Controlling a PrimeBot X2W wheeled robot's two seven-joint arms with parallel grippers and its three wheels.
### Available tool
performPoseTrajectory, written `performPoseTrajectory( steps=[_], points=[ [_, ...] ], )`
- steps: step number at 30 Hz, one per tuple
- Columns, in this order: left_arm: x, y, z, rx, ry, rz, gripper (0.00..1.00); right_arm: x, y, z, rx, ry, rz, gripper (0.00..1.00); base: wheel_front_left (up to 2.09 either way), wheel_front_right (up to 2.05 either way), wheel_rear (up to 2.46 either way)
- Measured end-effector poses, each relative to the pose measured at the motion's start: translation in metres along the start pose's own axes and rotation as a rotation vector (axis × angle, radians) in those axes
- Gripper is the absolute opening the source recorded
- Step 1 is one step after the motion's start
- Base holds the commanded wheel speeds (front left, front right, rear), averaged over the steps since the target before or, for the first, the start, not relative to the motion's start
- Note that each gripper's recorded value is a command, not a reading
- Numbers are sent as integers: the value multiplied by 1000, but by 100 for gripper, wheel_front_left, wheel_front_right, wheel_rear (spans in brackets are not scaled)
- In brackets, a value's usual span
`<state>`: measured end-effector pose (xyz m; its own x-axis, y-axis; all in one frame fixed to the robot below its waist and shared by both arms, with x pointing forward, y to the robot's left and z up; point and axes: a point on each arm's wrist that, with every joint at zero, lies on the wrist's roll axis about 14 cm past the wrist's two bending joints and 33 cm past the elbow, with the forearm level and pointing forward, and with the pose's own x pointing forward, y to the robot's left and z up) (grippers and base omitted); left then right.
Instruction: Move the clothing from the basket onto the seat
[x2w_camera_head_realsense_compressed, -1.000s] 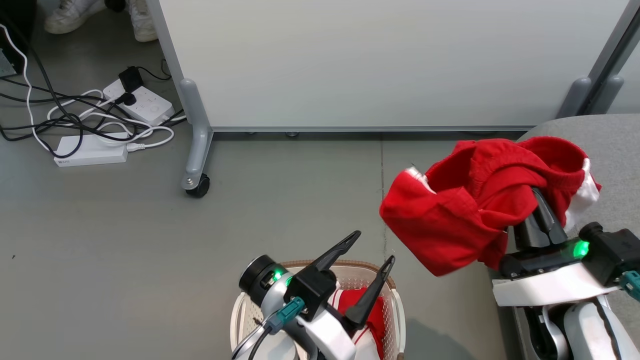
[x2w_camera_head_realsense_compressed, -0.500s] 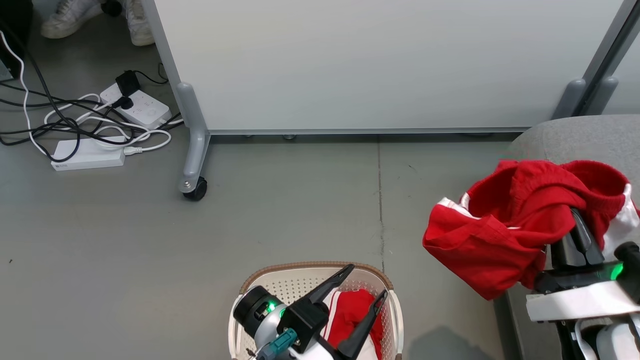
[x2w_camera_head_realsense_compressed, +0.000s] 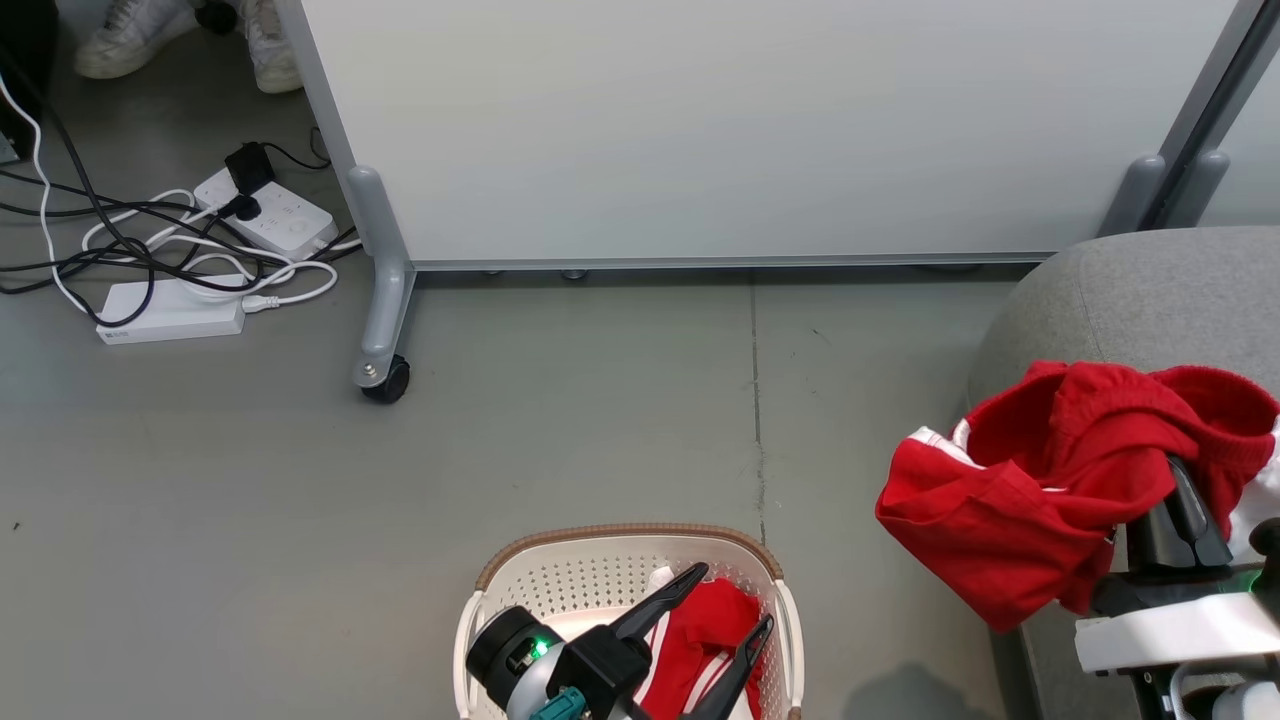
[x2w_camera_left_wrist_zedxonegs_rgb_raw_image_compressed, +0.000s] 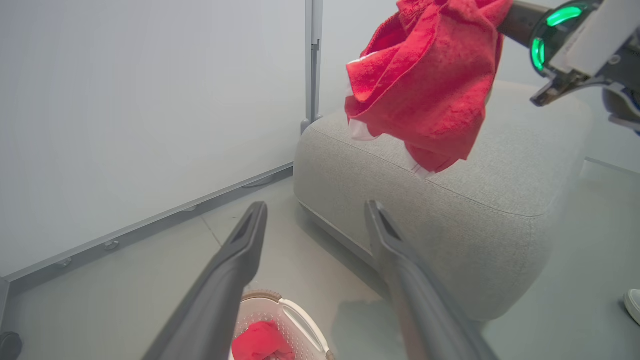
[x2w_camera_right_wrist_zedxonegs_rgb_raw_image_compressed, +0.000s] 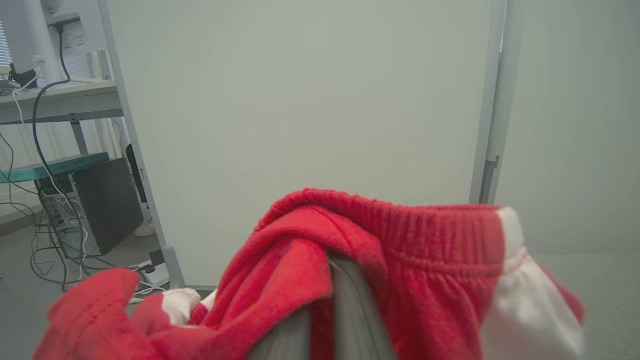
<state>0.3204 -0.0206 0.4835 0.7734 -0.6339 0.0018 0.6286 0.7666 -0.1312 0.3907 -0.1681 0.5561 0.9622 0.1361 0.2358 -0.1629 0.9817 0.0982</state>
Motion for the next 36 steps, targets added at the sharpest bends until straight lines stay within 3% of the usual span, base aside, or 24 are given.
performPoseTrajectory(
  steps=[29, 36],
  points=[
    [-2, -1, -1, -16, 0, 5, 100, -5, 0, -8, 4, 27, -4, 0, 0, 0, 0],
    [7, -11, -3, -23, 5, -38, 100, -10, -19, -3, -19, 17, -52, 0, 0, 0, 0]
  ],
)
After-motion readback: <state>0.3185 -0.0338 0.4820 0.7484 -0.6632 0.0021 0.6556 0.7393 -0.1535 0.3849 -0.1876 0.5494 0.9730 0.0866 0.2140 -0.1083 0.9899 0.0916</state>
